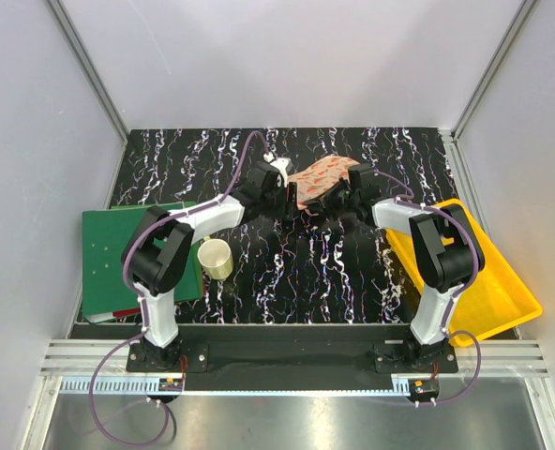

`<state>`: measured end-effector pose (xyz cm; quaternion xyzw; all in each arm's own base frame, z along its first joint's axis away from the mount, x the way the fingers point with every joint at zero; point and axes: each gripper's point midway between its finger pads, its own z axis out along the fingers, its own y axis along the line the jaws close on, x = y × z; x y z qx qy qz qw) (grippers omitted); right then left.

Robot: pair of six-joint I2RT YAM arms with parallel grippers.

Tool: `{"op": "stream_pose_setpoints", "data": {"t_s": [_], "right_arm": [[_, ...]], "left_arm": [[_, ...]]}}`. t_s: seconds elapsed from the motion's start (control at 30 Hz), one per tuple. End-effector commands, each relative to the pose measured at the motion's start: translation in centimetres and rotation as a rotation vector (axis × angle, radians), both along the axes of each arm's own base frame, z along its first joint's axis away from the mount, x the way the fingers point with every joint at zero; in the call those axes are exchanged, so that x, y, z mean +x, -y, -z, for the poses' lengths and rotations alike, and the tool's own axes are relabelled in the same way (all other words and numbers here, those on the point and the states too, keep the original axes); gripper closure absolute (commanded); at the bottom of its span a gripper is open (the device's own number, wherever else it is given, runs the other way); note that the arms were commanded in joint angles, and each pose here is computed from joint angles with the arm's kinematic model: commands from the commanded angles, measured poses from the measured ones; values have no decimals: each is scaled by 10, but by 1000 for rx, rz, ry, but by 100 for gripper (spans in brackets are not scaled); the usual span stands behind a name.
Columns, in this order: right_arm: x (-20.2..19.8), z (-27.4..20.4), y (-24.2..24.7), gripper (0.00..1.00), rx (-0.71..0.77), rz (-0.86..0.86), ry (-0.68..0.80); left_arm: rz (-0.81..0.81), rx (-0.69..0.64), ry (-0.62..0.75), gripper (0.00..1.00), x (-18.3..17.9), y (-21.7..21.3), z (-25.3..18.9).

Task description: Place the bra in the laundry bag and zip it closed

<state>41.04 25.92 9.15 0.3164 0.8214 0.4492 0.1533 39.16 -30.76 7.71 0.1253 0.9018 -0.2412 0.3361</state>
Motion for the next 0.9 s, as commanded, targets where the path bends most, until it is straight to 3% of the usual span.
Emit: {"op": "stream_pose_setpoints", "data": {"t_s": [0.0, 0.03, 0.13, 0.17, 0.23, 0.27, 0.53, 0.7, 0.73, 0.77, 0.8, 0.87], "right_arm": [[-1, -29, -2, 100, 45, -20, 57], [-2, -29, -2, 100, 46, -20, 54], [-5, -26, -1, 100, 47, -20, 46], [-6, -24, 0, 100, 45, -18, 40], [-6, -22, 2, 100, 44, -15, 40], [-6, -21, 4, 100, 43, -13, 37], [3, -6, 24, 100, 31, -35, 28], [28, -9, 14, 100, -77, -206, 102], [22, 6, 15, 100, -102, -231, 34], [32, -1, 17, 100, -130, -234, 67], [33, 0, 19, 90, -144, -229, 63], [24, 0, 25, 62, -165, -205, 49]], "left_arm": [[-7, 35, 48, 44, 16, 0, -7], [-7, 37, 45, 46, 15, 0, -7], [-44, 60, 50, 66, 21, -5, -7], [-60, 72, 48, 79, 23, -8, -5], [-85, 91, 47, 89, 26, -15, -4], [-91, 89, 45, 100, 27, -17, -4], [-217, 173, 62, 100, 31, -62, -4], [-166, 53, 44, 100, 5, -50, -12], [-153, 19, 40, 100, 0, -43, -17], [-118, -32, 49, 100, -4, -32, -26], [-105, -51, 52, 100, -6, -26, -29], [-71, -87, 59, 100, -13, -8, -40]]}}
